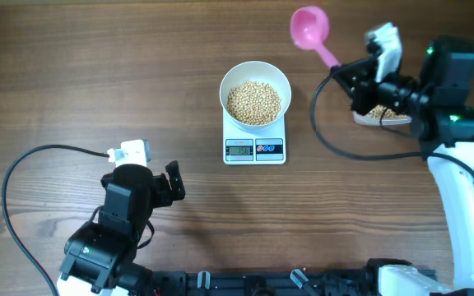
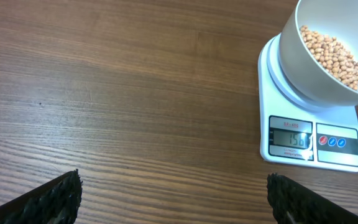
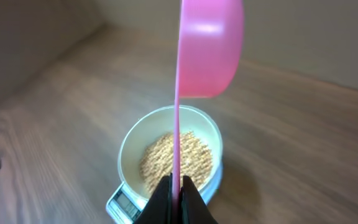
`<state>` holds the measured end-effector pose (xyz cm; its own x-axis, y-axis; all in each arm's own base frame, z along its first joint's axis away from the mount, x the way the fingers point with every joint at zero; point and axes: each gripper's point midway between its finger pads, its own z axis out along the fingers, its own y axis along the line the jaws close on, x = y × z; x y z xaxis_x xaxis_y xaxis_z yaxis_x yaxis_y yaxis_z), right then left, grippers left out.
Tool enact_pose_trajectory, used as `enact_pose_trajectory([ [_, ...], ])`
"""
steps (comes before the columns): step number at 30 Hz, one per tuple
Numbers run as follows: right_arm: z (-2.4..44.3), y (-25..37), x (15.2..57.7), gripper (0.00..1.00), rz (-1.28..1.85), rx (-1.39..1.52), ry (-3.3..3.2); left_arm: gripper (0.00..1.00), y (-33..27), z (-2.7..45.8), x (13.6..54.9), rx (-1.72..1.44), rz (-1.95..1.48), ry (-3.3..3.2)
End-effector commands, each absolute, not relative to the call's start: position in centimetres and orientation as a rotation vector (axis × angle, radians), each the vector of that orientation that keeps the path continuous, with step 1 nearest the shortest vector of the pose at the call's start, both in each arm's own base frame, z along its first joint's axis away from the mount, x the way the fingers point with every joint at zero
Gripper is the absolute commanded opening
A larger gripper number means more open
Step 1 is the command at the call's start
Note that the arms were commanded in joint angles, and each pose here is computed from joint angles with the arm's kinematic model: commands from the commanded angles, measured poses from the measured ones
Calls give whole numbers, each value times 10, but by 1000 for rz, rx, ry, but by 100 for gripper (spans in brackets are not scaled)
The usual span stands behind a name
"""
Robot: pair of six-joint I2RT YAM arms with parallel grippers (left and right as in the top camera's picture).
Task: Scoop item into bowl and weigh 150g on scale
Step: 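Lift the filled scoop and carry it left over the bowl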
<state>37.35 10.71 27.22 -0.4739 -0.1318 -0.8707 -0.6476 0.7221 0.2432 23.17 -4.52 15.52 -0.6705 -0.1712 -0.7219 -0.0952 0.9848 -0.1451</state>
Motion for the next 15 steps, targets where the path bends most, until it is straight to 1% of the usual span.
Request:
enact_pose_trajectory([
  [1, 254, 135, 371, 4, 562, -772, 2017, 100, -41, 153, 232, -185, -96, 2309],
  [6, 226, 172, 370, 4, 427, -921, 2053, 100, -41, 153, 232, -185, -96, 2308],
  [8, 208, 189, 368, 4, 440, -924, 2113, 100, -41, 153, 232, -185, -96, 2309],
  [12, 186, 221, 362, 4, 495, -950, 2157, 100, -41, 153, 232, -185, -96, 2309],
  [14, 184, 220, 372, 4, 390, -946, 2146, 100, -41, 153, 232, -185, -96, 2309],
  [15, 182, 211, 384, 4, 270, -937, 2135, 100, -41, 153, 232, -185, -96, 2308],
])
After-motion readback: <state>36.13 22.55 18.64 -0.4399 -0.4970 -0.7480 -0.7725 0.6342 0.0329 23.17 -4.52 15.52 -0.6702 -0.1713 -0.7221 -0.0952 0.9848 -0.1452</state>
